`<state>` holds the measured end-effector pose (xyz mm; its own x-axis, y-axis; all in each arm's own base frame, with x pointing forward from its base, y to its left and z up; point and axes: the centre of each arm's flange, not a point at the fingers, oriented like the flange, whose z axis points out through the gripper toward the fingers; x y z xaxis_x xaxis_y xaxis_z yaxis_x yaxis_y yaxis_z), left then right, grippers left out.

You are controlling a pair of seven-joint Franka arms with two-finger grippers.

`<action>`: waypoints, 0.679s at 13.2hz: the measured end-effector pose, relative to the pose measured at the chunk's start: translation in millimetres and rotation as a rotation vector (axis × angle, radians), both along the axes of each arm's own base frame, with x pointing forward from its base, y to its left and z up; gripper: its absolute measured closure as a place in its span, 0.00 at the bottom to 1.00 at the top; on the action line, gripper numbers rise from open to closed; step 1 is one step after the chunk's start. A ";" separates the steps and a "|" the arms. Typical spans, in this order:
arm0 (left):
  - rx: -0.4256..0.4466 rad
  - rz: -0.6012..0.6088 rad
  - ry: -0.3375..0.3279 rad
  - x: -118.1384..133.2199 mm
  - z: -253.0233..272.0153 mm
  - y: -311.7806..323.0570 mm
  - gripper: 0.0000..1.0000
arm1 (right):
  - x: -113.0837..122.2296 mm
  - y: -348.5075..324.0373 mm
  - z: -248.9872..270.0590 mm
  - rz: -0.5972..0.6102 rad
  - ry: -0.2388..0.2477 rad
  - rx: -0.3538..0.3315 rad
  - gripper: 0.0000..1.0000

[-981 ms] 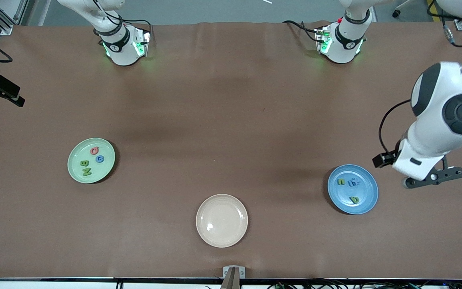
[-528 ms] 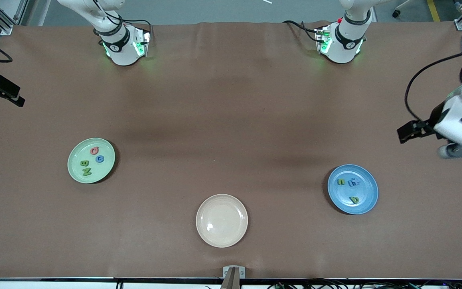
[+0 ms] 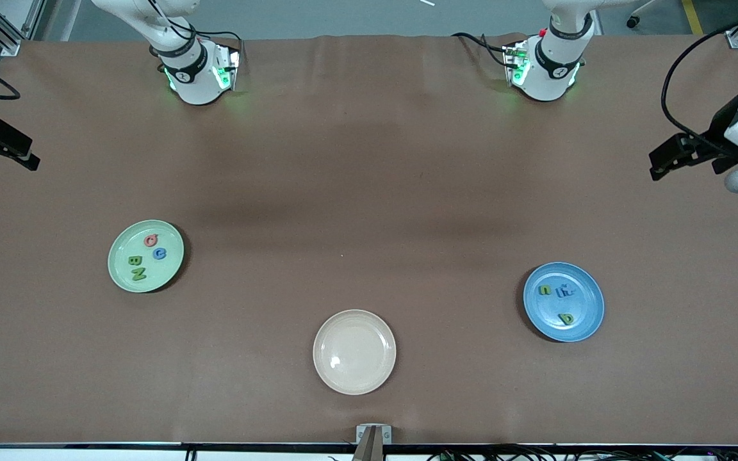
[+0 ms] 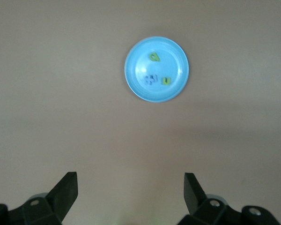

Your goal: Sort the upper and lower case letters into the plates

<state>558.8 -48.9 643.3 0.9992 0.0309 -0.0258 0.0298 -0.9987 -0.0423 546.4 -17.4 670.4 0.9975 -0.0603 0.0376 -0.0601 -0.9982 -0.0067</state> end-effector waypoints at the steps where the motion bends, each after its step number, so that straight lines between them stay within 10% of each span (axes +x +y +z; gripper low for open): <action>1: -0.013 -0.011 0.014 -2.3 -1.3 12.1 0.00 | 0.0 0.0 0.0 0.000 0.000 0.000 0.00; 9: -0.033 -0.011 0.028 -46.5 4.8 7.6 0.00 | 0.8 0.0 0.7 0.000 -0.008 0.000 0.00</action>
